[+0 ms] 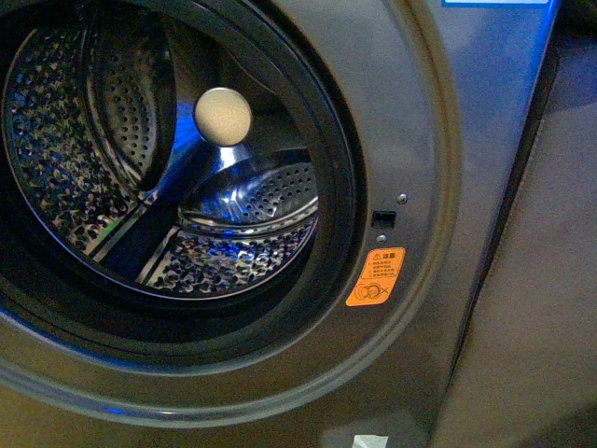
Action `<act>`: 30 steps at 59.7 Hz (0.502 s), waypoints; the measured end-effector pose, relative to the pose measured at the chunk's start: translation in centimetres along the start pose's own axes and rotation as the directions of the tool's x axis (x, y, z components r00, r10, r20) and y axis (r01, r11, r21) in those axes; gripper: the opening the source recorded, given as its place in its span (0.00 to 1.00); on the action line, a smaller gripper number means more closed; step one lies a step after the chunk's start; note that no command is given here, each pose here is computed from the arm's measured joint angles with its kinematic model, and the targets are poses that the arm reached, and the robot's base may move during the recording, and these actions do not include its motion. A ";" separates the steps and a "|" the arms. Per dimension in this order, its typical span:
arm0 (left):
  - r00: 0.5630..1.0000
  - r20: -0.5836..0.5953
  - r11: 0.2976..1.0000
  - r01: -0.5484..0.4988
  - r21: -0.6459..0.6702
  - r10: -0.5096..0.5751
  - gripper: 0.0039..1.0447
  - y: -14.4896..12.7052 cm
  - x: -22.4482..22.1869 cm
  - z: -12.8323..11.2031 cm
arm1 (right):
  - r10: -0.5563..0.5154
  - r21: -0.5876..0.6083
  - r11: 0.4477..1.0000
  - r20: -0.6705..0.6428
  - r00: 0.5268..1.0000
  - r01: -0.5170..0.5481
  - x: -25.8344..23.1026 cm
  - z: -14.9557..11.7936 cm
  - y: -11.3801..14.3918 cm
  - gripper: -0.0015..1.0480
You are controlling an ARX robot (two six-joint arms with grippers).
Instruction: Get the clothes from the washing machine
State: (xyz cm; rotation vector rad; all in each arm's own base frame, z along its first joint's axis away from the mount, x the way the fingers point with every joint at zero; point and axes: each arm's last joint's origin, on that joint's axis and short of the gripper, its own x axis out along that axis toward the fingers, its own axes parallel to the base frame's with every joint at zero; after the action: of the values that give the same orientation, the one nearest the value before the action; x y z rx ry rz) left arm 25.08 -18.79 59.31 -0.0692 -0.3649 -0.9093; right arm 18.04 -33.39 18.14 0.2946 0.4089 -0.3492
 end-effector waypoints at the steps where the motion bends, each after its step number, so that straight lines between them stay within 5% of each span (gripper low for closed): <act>1: 1.000 0.000 1.000 0.000 0.000 0.000 0.94 0.0 0.0 0.0 | 0.007 -0.006 1.000 0.023 1.000 -0.007 -0.4 0.5 0.3 0.89; 10: 1.000 0.000 1.000 0.000 0.000 0.000 0.94 0.0 0.0 0.0 | 0.135 -0.112 0.988 0.305 0.943 -0.105 -6.0 6.5 5.4 0.93; 15: 1.000 0.000 1.000 0.000 0.000 0.000 0.94 0.0 0.0 0.0 | 0.206 -0.193 0.972 0.447 0.870 -0.132 -9.0 8.6 9.3 0.93; 23: 1.000 0.000 1.000 0.000 0.000 0.000 0.94 0.0 0.0 0.0 | 0.300 -0.248 0.950 0.555 0.776 -0.189 -12.0 8.9 14.8 0.93; 30: 1.000 0.001 1.000 0.000 0.000 0.000 0.94 0.0 0.0 0.0 | 0.370 -0.237 0.929 0.573 0.731 -0.284 -13.0 6.6 19.8 0.93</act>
State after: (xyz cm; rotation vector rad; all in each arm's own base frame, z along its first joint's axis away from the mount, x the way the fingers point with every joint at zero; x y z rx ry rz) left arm 25.06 -18.77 59.33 -0.0695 -0.3660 -0.9089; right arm 16.67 -14.39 33.63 0.1028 -0.2689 -0.0497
